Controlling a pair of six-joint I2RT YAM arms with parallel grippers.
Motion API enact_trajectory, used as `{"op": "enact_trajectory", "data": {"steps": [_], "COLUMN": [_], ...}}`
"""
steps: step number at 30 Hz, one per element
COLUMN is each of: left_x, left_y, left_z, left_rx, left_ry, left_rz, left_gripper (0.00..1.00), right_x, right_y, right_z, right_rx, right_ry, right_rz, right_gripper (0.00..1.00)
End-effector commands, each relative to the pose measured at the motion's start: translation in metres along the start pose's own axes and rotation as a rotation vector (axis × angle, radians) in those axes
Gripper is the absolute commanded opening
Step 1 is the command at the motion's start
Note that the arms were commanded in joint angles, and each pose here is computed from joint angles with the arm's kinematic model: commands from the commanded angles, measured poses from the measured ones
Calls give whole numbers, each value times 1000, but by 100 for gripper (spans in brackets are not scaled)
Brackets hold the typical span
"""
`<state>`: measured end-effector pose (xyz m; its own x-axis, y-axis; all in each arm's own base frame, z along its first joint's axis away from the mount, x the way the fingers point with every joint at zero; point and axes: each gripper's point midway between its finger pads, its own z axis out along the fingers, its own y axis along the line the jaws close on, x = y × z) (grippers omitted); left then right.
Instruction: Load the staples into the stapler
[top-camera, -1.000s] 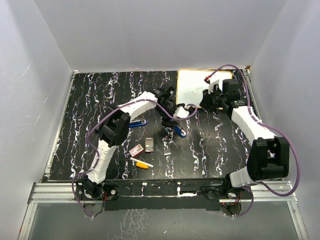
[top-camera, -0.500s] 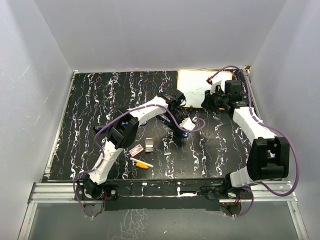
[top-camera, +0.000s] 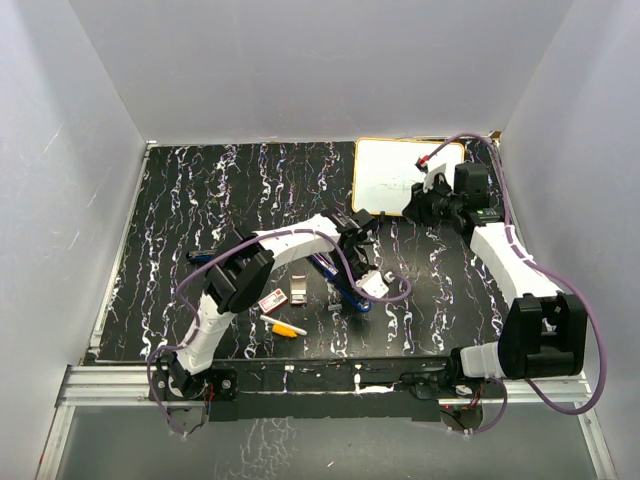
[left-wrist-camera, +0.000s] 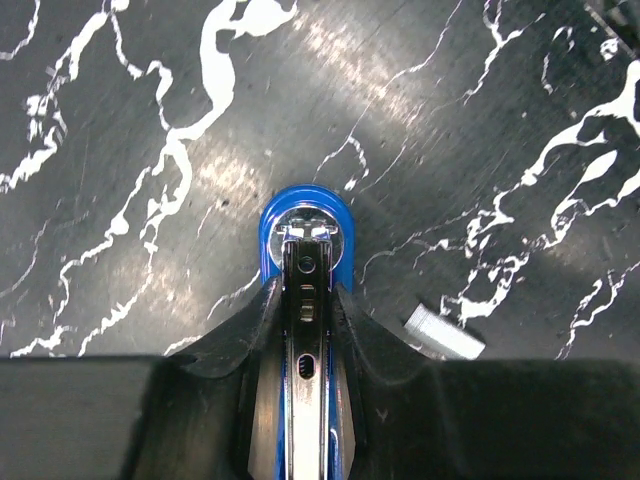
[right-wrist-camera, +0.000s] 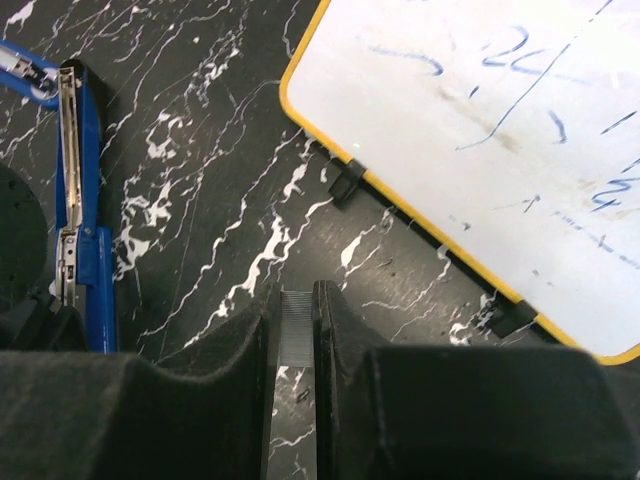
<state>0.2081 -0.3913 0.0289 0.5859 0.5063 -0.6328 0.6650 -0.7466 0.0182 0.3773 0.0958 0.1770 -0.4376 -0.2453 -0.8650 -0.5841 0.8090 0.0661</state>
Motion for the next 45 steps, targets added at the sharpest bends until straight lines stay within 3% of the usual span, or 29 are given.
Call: {"op": "enact_trajectory", "data": {"steps": [1,13,17,21,27,31,38,45], "left_x": [-27,-29,-30,-42,-75,-80,-27,28], "left_y": [-18,5,13,23,25,2,-48,-60], "left_z": [4,26,20,3,-51,-94,-164,-237], "left_rx": [57,119,91,14,-138,-214,-389,-680], "left_ry": [-24,-8,14,30,19,16,30,73], "left_rz": [78,205,209,165,126,60,-258,-458], "left_gripper": [9,12,33,46,66,69,69,70], "right_x": [-2,13,14,13,7,3,17,40], "right_y": [13,23,25,27,34,49,90,139], "right_z": [-12,-19,-19,-21,-26,-27,-11,25], "right_rx": [-38,-62,-64,-59,-54,-48,-79,-162], "right_ry": [-23,16,11,1,-26,-24,42,143], "right_rz": [-23,-4,6,27,81,90,104,51], "right_gripper": [10,10,9,9,9,9,9,9]}}
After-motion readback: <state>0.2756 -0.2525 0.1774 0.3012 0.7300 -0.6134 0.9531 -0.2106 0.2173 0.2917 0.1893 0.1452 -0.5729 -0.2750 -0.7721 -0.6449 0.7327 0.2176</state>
